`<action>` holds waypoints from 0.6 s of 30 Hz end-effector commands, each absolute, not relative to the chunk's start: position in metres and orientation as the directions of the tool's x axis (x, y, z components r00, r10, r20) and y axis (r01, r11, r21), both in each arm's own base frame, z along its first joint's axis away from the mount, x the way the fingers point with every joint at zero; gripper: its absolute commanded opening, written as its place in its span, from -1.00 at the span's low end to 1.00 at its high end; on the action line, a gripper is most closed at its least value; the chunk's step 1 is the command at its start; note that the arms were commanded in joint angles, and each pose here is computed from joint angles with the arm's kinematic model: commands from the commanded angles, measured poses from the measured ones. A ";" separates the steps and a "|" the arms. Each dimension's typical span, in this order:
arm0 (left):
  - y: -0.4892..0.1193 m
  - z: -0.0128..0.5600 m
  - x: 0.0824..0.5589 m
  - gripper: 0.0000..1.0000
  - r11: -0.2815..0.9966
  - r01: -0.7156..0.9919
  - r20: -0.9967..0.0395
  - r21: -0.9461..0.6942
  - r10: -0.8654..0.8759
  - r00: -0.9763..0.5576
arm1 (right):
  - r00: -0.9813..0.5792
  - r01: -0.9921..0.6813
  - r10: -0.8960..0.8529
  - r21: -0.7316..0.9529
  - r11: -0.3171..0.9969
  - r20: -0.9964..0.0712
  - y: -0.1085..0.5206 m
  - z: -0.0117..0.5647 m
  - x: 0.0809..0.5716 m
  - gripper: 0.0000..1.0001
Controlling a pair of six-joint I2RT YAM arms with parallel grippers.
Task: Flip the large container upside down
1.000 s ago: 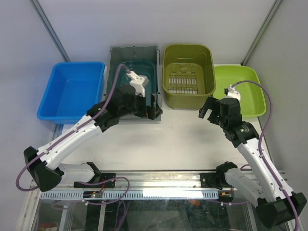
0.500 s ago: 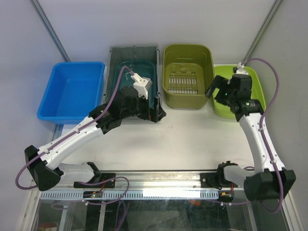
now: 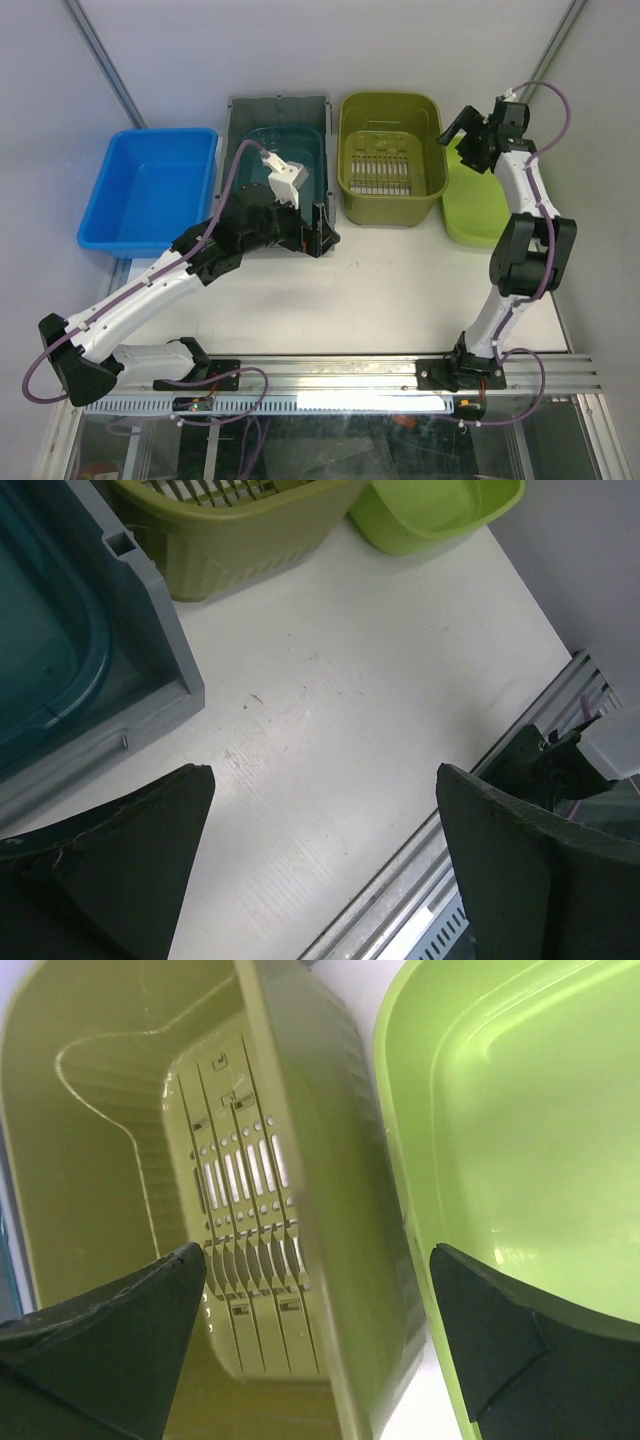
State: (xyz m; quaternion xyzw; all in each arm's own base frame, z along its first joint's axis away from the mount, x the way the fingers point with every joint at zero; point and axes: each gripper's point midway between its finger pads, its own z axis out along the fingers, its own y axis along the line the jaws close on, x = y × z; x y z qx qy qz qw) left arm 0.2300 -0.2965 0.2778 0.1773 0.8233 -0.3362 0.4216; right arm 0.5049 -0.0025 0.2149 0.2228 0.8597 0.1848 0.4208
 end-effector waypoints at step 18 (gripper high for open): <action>-0.288 0.312 0.228 0.98 0.683 0.637 -0.881 -0.358 -0.020 -0.473 | -0.725 -0.081 0.422 0.677 0.731 -0.544 0.146 0.203 0.555 0.99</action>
